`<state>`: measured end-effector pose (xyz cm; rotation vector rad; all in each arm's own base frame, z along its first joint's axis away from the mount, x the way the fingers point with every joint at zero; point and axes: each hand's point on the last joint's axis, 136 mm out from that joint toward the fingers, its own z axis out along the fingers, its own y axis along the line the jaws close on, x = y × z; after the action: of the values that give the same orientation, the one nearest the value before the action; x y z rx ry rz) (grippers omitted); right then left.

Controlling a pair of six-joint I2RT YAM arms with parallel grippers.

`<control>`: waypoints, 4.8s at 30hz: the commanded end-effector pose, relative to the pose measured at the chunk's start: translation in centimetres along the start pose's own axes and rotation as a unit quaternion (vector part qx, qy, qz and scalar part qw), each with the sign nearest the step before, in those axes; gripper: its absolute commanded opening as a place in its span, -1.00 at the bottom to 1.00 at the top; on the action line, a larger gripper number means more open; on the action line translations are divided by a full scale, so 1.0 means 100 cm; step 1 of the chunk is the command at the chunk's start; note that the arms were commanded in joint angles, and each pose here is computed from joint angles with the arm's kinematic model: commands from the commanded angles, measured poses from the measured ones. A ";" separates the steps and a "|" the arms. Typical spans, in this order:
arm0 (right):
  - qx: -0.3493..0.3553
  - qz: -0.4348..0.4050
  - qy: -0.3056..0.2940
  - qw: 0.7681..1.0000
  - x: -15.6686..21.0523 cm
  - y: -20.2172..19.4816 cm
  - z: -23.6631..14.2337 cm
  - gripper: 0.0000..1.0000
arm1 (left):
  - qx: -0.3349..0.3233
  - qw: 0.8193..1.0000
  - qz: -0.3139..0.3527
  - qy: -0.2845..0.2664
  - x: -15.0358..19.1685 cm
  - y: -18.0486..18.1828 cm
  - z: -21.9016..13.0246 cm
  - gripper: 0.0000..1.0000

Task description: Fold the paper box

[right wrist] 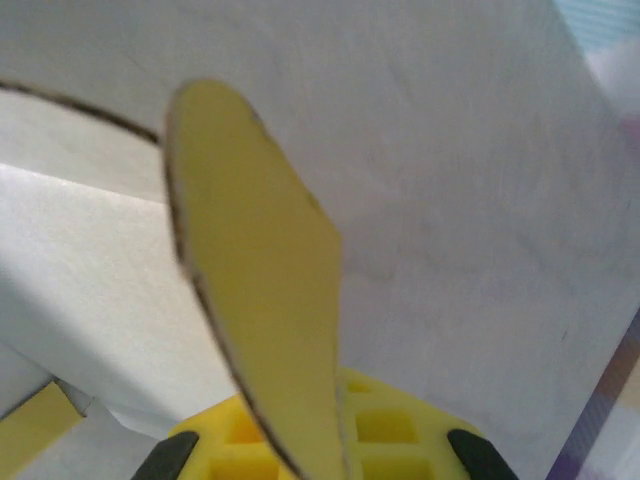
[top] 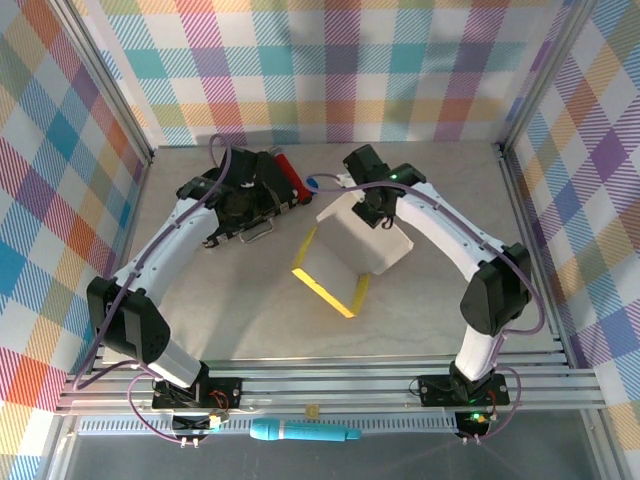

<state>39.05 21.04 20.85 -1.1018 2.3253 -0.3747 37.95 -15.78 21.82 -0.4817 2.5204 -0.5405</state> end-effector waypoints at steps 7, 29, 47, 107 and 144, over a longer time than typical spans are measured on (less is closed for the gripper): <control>0.012 -0.101 -0.117 0.988 -0.077 0.010 -0.013 -1.00 | 0.188 0.939 0.251 -0.139 -0.018 -0.056 -0.049 -0.34; -0.024 -0.093 -0.145 0.985 -0.079 0.024 -0.032 -1.00 | 0.108 0.827 0.505 -0.222 -0.010 -0.099 -0.007 0.03; -0.068 -0.060 -0.163 0.983 -0.069 0.032 -0.040 -1.00 | 0.179 0.881 0.361 -0.247 -0.029 -0.094 -0.015 0.04; -0.067 -0.037 -0.153 0.985 -0.076 0.044 -0.045 -1.00 | 0.193 0.759 -0.622 -0.014 -0.023 -0.085 0.004 -0.62; -0.129 0.065 -0.148 0.978 -0.078 0.050 -0.065 -0.47 | 0.184 0.767 -0.615 0.003 0.013 -0.055 0.015 -1.00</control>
<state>36.83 29.62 23.96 -1.1579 2.1828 -0.0054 39.97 -22.44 24.24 -1.7728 1.7494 -1.4163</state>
